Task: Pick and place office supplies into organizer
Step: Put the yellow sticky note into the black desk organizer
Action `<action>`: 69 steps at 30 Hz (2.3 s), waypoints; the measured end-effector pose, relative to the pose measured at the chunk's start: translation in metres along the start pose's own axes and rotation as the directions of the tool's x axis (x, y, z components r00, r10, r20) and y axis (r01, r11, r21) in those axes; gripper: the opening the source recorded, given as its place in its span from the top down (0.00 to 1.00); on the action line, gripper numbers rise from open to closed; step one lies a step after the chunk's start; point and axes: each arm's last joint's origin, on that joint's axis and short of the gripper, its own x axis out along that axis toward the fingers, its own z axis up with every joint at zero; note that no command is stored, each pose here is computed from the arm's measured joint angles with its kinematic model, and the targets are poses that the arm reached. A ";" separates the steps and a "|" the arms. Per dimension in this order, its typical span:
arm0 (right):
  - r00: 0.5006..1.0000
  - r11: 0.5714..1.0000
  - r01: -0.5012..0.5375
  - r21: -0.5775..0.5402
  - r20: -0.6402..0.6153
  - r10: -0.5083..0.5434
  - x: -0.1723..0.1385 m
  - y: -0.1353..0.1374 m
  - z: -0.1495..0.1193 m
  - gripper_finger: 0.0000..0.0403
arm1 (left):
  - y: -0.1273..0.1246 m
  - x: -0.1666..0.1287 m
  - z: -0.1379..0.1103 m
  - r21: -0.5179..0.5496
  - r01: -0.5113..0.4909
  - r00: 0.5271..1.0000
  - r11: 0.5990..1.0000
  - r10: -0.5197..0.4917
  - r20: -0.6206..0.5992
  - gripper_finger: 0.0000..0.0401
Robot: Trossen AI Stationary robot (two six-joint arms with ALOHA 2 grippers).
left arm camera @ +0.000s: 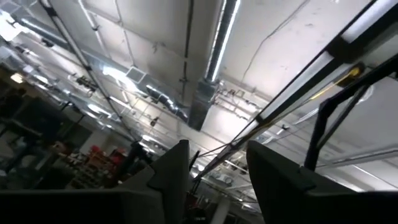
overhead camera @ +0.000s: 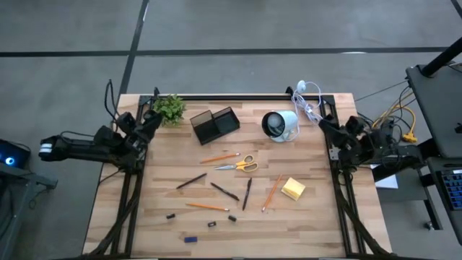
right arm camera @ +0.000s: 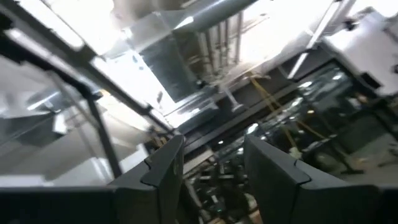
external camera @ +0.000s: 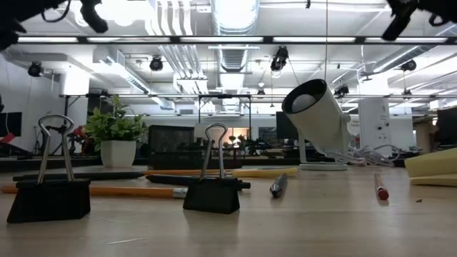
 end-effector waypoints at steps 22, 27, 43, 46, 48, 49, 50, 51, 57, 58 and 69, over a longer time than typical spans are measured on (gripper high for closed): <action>0.850 0.989 0.144 -0.034 -0.508 -0.141 0.092 0.041 0.029 0.65 | -0.009 0.020 -0.004 -0.032 0.112 0.975 0.993 -0.116 -0.191 0.64; 0.813 0.985 0.167 -0.035 -0.560 -0.157 0.108 0.043 0.024 0.66 | -0.008 0.021 -0.006 -0.024 0.089 0.965 0.996 -0.092 -0.244 0.64; 0.459 0.903 0.430 -0.010 -0.859 -0.228 0.125 0.059 -0.010 0.65 | -0.007 0.020 -0.009 -0.023 0.086 0.963 0.996 -0.089 -0.256 0.64; 0.382 0.877 0.480 -0.031 -0.892 -0.241 0.127 0.061 -0.019 0.65 | -0.006 0.020 -0.010 -0.022 0.084 0.962 0.996 -0.087 -0.260 0.64; 0.327 0.857 0.513 -0.052 -0.911 -0.251 0.128 0.062 -0.026 0.65 | -0.006 0.020 -0.011 -0.021 0.082 0.961 0.996 -0.084 -0.265 0.64; 0.306 0.849 0.525 -0.061 -0.918 -0.255 0.129 0.063 -0.029 0.65 | -0.006 0.020 -0.011 -0.021 0.080 0.960 0.997 -0.083 -0.267 0.64; 0.281 0.840 0.537 -0.071 -0.924 -0.258 0.129 0.063 -0.033 0.65 | -0.006 0.020 -0.012 -0.021 0.080 0.960 0.997 -0.083 -0.268 0.64; 0.254 0.829 0.553 -0.083 -0.931 -0.263 0.129 0.064 -0.037 0.65 | -0.006 0.020 -0.012 -0.021 0.079 0.960 0.997 -0.082 -0.269 0.64; 0.110 0.813 0.572 -0.106 -0.973 -0.204 0.133 0.066 -0.068 0.65 | -0.005 0.020 -0.014 -0.019 0.076 0.958 0.997 -0.078 -0.275 0.64; 0.087 0.813 0.571 -0.111 -0.977 -0.195 0.133 0.066 -0.074 0.64 | -0.005 0.020 -0.014 -0.020 0.076 0.958 0.997 -0.078 -0.275 0.64; -0.277 0.624 0.673 -0.398 -0.917 -0.287 0.117 0.045 -0.122 0.64 | -0.006 0.021 -0.012 -0.021 0.077 0.961 0.997 -0.080 -0.266 0.64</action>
